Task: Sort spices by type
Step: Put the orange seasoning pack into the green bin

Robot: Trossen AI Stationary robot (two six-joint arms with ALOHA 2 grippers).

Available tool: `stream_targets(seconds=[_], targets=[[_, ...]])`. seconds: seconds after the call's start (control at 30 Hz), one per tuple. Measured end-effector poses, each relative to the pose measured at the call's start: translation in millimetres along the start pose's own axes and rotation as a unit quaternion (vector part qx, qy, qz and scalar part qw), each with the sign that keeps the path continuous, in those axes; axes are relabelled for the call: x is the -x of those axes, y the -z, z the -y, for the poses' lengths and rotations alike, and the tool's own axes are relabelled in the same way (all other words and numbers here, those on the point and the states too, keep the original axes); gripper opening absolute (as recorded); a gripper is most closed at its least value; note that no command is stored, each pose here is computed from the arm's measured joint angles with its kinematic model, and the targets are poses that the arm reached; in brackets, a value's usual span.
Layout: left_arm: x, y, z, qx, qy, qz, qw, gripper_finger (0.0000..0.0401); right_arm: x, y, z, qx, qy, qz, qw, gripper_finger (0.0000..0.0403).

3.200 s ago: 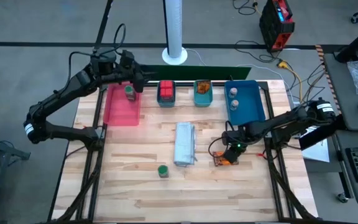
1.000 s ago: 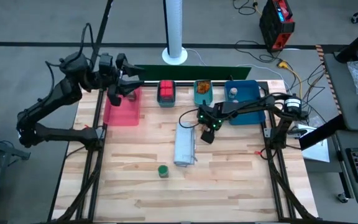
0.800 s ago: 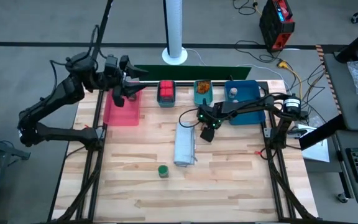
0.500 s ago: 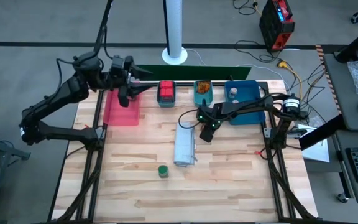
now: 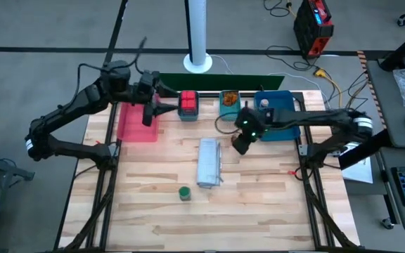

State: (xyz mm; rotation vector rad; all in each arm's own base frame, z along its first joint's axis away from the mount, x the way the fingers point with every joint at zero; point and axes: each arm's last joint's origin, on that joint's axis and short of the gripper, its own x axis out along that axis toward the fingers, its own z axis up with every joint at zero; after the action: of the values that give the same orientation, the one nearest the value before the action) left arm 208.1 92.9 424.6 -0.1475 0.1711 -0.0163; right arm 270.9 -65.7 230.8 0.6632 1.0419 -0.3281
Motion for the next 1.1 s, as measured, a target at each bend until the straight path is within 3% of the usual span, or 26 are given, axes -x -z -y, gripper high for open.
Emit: stream_targets(seconds=[0.2,0.43,0.57,0.77,1.1], targets=[[-24.9,14.8,-9.0,0.004,0.096,-0.049,0.994,0.0247,61.3,0.6,-15.9,-0.004,-0.131,0.109,0.985,0.0008],[-67.8,27.3,-21.9,0.008,0.176,-0.049,0.983,0.0247,97.7,-12.7,-34.6,0.011,-0.288,0.211,0.934,0.0008],[-90.3,32.1,-22.5,-0.004,0.211,-0.034,0.977,0.0247,94.4,-17.3,-38.2,0.025,-0.317,0.202,0.927,0.0008],[-104.3,40.1,-28.5,-0.005,0.213,-0.038,0.976,0.0247,86.5,-19.5,-40.0,0.031,-0.340,0.169,0.924,0.0008],[-134.7,63.2,-24.4,-0.014,0.240,-0.068,0.968,0.0247,90.0,-21.2,-42.6,0.041,-0.365,0.171,0.914,0.0008]])
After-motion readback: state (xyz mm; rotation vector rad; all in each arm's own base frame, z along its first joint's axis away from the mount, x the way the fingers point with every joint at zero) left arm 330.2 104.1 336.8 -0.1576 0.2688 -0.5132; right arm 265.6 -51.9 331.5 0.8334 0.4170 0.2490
